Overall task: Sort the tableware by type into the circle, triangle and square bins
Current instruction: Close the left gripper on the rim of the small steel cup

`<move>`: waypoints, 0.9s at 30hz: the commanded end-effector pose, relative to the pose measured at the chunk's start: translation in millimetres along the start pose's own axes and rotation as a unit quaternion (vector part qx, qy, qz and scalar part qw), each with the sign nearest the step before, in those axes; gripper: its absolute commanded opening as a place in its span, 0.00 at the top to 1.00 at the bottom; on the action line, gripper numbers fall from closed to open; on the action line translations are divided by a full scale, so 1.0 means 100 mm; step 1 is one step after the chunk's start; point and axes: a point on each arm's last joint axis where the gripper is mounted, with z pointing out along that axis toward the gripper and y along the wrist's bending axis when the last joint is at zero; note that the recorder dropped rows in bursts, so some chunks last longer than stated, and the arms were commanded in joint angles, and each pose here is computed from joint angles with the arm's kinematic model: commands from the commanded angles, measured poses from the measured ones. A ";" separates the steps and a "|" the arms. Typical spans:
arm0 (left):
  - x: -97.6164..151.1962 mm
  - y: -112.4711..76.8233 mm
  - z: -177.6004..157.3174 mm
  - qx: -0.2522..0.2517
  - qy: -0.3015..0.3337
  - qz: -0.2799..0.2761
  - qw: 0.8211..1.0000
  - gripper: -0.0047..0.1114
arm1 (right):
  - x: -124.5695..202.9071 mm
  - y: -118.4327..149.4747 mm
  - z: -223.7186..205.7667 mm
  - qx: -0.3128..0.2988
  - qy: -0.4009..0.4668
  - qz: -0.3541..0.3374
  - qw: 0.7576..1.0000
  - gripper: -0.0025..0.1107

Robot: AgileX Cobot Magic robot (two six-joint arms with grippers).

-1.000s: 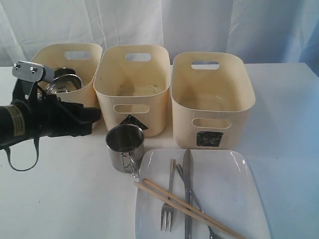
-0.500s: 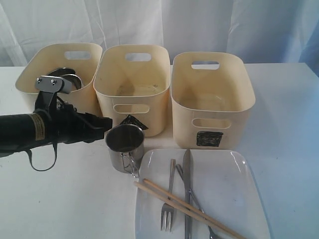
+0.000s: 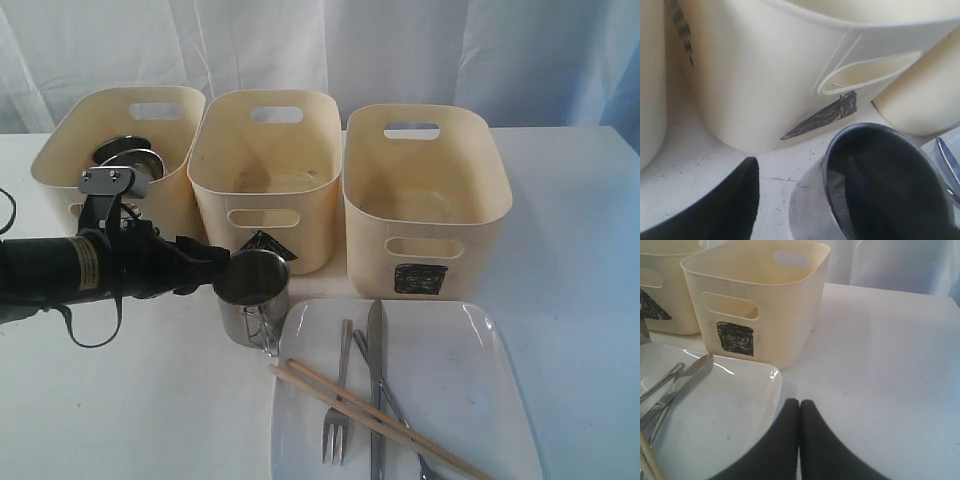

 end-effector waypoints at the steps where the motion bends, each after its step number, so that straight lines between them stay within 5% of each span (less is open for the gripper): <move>1: -0.01 -0.03 0.00 0.007 0.001 -0.015 1.000 0.47 | 0.00 0.00 0.00 0.002 -0.003 0.003 1.000 0.98; 11: 0.06 -0.24 0.08 0.016 0.031 0.005 0.999 0.47 | 0.00 0.00 0.00 0.002 -0.003 0.003 1.000 0.98; 16: 0.08 -0.18 0.10 -0.038 0.067 0.014 0.997 0.47 | 0.00 0.00 0.00 0.002 -0.003 0.003 1.000 0.98; 27: 0.10 -0.16 0.11 -0.048 0.073 -0.016 0.996 0.47 | 0.00 0.00 0.00 0.002 -0.003 0.003 1.000 0.98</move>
